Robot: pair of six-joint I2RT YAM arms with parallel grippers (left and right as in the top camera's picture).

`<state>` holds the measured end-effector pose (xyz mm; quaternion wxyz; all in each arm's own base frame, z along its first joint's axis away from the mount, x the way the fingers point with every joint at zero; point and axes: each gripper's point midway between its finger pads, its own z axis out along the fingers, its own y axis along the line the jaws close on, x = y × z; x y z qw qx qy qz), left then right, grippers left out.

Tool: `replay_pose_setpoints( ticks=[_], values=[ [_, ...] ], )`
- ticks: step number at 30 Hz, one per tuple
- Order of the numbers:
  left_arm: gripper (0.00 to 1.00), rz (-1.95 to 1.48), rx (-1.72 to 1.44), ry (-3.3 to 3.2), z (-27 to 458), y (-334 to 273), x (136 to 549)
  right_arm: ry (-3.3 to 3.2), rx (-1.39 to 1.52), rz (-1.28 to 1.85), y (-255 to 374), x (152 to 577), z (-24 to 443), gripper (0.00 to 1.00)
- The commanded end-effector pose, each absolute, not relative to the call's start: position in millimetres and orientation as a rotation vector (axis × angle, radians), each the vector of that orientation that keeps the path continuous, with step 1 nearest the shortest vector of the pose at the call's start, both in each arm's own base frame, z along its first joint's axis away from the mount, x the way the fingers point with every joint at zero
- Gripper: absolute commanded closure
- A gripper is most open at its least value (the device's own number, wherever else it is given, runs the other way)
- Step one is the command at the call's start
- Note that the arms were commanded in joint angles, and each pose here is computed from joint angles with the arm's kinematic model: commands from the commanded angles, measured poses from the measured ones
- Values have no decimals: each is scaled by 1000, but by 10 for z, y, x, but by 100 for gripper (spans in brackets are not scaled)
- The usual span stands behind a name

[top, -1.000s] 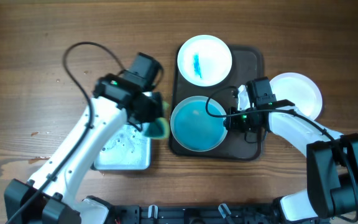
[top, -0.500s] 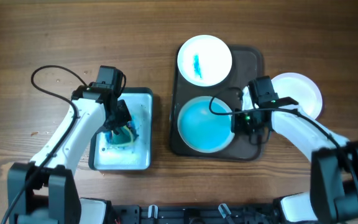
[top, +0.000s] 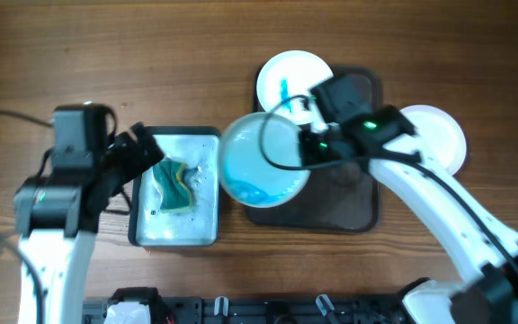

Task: Clean dirty plates on tray and stack at the side
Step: 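Lift the plate with the right gripper and tilt it over the basin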

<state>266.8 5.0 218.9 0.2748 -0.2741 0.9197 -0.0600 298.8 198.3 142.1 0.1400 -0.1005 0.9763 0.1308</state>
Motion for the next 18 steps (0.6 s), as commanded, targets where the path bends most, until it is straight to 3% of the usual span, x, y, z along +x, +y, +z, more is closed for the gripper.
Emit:
replay_pose_setpoints(
  ticks=[1, 9, 18],
  values=[
    [0, -199, -798, 2351, 2470, 159, 2536, 2777, -351, 361, 2505, 3169, 1410, 96],
    [0, -179, -800, 2301, 2583, 215, 2404, 2450, -404, 51, 3055, 3349, 1625, 96],
    [0, -177, -803, 2309, 2565, 216, 2416, 2053, -410, -280, 3190, 3047, 2303, 96]
  ],
)
